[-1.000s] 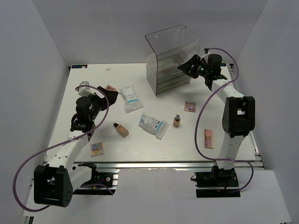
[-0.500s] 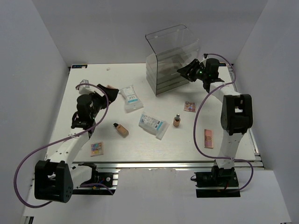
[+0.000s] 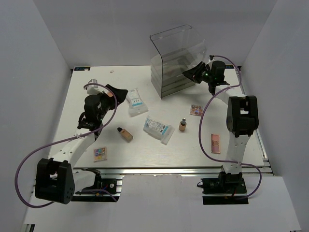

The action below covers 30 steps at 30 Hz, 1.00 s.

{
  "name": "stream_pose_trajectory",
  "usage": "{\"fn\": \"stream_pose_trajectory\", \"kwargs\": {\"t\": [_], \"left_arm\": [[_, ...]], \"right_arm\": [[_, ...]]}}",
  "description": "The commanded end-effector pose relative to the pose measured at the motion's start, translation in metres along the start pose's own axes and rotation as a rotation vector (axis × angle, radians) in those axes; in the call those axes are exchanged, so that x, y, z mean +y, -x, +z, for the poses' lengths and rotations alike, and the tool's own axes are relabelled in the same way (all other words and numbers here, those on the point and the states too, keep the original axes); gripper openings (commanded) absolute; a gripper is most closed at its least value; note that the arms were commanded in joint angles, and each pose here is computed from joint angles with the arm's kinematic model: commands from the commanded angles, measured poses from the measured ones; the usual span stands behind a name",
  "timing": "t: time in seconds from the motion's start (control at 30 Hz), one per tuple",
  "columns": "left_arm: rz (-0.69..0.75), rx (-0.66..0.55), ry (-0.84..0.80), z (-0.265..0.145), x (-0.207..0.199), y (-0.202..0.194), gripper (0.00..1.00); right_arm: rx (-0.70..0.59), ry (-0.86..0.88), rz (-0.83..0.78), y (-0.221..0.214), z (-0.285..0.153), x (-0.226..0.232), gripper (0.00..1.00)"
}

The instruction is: Organize the makeup

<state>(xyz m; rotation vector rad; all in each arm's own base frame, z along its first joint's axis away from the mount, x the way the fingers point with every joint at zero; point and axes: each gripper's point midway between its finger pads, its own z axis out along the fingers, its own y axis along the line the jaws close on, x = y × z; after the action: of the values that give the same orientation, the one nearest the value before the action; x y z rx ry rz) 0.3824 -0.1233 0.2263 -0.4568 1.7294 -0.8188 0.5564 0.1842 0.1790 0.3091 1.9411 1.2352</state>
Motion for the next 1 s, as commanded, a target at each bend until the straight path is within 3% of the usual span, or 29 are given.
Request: {"fn": "stream_pose_trajectory", "kwargs": {"t": [0.0, 0.23, 0.27, 0.53, 0.63, 0.73, 0.97], "left_arm": [[0.050, -0.047, -0.061, 0.005, -0.025, 0.012, 0.98], [0.078, -0.037, -0.112, 0.016, -0.041, 0.001, 0.98], [0.085, -0.033, -0.122, 0.018, -0.045, -0.001, 0.98], [0.102, 0.017, -0.182, 0.036, -0.059, -0.024, 0.98], [0.106, 0.035, -0.199, 0.042, -0.065, -0.031, 0.98], [0.107, 0.048, -0.210, 0.045, -0.070, -0.035, 0.98], [0.099, 0.047, -0.218, 0.047, -0.078, -0.037, 0.98]], "right_arm": [[-0.068, 0.062, -0.038, 0.021, 0.005, 0.016, 0.26], [-0.077, 0.083, -0.042, 0.022, 0.002, 0.020, 0.10], [-0.080, 0.086, -0.045, 0.023, 0.000, 0.022, 0.02], [-0.104, 0.080, -0.023, 0.026, -0.017, 0.021, 0.00], [-0.097, 0.070, 0.001, 0.025, -0.016, 0.018, 0.25], [-0.095, 0.067, 0.024, 0.025, -0.013, 0.015, 0.37], [-0.093, 0.104, 0.060, 0.029, -0.008, 0.021, 0.42]]}}
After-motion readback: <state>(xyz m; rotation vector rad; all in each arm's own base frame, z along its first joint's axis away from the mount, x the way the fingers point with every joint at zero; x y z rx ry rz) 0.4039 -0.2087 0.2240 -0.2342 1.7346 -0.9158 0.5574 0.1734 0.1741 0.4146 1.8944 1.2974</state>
